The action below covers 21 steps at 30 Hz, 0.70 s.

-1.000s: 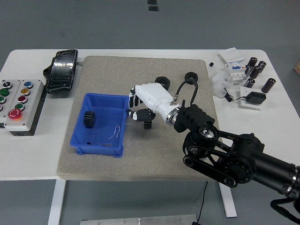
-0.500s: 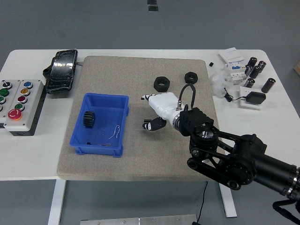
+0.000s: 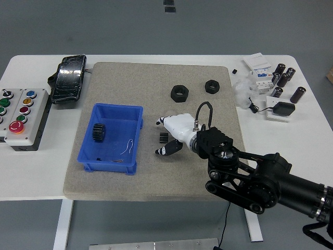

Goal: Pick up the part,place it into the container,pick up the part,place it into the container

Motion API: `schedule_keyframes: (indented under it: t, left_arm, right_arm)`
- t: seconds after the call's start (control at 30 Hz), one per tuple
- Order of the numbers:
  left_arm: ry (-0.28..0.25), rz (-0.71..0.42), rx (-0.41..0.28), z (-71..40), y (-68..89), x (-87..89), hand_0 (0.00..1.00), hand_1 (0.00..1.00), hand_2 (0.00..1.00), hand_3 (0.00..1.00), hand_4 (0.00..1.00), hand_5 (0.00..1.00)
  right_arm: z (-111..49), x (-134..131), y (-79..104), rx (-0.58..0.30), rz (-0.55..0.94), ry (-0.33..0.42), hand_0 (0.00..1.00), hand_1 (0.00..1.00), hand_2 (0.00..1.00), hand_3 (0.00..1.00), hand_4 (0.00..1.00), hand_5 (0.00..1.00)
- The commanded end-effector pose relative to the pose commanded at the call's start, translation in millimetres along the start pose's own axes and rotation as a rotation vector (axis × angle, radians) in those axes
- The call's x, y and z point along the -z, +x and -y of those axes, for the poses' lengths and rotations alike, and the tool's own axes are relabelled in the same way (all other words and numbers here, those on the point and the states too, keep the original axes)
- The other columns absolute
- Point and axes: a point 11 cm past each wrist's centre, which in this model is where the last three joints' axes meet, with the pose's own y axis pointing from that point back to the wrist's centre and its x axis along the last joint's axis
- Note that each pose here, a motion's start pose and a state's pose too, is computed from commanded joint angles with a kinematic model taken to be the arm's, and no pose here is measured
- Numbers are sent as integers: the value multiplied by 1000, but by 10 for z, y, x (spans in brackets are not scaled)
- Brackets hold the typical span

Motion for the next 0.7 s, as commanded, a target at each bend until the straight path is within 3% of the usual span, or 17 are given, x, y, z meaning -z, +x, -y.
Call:
schedule_keyframes:
  t: [0.1,0.13,0.27,0.3,0.5,0.53,0.7]
  left_arm:
    - [-1,0,2,0,-7,0,629,637,650,684,660,485]
    - [-1,1,3,0,-9,0,629,637,650,683,659,486]
    - [-2,-1,5,1,-13,3,629,637,650,683,659,486]
    - [-2,-2,6,2,-14,4,629,638,650,685,657,485]
    - [-7,-6,10,1,-21,-3,629,638,650,685,657,485]
    - [-8,-7,11,1,-23,-7,629,638,649,685,653,489]
    - [-15,-10,14,0,-26,-19,629,638,649,685,653,489]
  right_arm:
    - [12,13,-1,-14,13,8,280,515,630,673,669,357]
    - [15,15,-4,-16,15,9,254,432,468,567,491,142]
    - [24,11,-39,-10,18,11,254,432,468,567,491,142]
    - [25,6,-51,-6,17,10,254,426,445,520,336,120]
    - [26,-7,-58,-7,13,11,254,426,445,520,336,120]
    - [26,-7,-53,-9,13,12,244,408,413,459,98,74]
    - [27,-17,-10,-31,12,14,244,408,413,459,98,74]
